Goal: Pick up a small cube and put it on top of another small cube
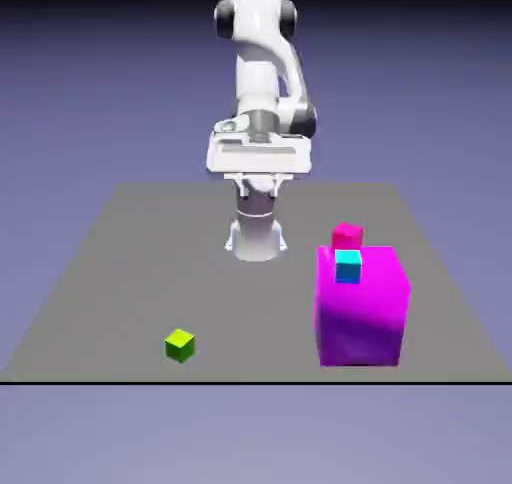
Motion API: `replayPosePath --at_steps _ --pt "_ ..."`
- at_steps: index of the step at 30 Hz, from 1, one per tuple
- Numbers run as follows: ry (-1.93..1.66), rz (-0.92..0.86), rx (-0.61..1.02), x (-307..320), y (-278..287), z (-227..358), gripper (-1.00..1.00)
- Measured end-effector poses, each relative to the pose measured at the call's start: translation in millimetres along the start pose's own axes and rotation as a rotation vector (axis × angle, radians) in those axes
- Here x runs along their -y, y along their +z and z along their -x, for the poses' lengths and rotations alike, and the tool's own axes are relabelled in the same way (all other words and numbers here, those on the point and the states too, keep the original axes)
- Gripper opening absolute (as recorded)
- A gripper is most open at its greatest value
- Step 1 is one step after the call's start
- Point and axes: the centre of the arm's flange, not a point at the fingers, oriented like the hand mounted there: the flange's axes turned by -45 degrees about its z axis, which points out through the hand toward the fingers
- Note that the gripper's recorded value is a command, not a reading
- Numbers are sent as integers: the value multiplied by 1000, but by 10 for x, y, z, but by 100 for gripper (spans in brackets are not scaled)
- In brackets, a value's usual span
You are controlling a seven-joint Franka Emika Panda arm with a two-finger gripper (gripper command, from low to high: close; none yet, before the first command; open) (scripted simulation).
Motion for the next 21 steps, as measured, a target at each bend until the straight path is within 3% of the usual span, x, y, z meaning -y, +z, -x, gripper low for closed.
replayPosePath --at_steps 10,21 --pt "248 60 362 -691 1098 204 0" --pt "522 152 747 -1524 2195 962 0"
